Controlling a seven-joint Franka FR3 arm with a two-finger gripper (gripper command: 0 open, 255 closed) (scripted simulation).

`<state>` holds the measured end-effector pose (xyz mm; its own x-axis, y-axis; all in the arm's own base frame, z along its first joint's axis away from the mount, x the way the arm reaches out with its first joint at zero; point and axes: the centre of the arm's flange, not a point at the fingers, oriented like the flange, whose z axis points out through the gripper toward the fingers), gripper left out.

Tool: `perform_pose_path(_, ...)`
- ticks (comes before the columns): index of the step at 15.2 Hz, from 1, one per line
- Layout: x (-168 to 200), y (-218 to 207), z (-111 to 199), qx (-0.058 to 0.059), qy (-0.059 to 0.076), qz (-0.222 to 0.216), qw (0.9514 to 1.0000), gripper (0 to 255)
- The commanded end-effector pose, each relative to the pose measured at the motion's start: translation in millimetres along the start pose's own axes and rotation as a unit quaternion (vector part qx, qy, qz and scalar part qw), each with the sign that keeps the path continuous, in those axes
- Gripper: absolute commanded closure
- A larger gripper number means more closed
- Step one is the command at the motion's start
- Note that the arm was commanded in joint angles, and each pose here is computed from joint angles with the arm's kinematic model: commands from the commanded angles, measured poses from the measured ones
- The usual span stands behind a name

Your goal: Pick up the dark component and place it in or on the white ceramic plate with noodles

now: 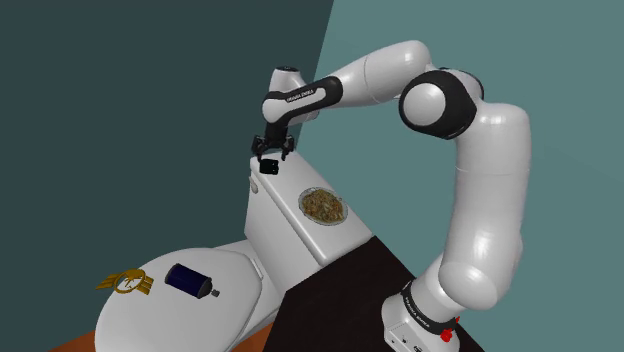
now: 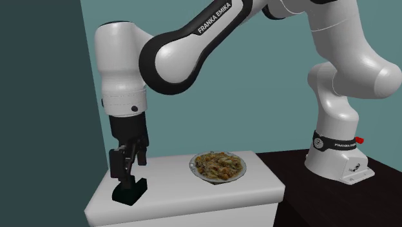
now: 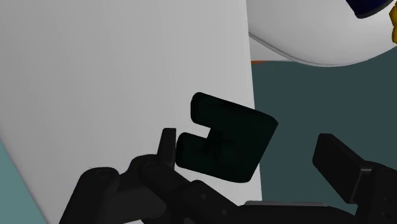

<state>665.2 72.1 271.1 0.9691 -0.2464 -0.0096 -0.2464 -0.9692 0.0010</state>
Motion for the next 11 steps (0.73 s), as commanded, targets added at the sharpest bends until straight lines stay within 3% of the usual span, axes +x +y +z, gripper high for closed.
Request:
perform_pose_path(1,1.5,-0.7,11.1,0.0,0.001,0.0,1.0,0)
perform_pose_path(6,1.5,-0.7,35.2,0.0,0.001,0.0,1.0,0)
perform_pose_path(11,1.6,-0.7,35.2,0.0,0.001,0.0,1.0,0)
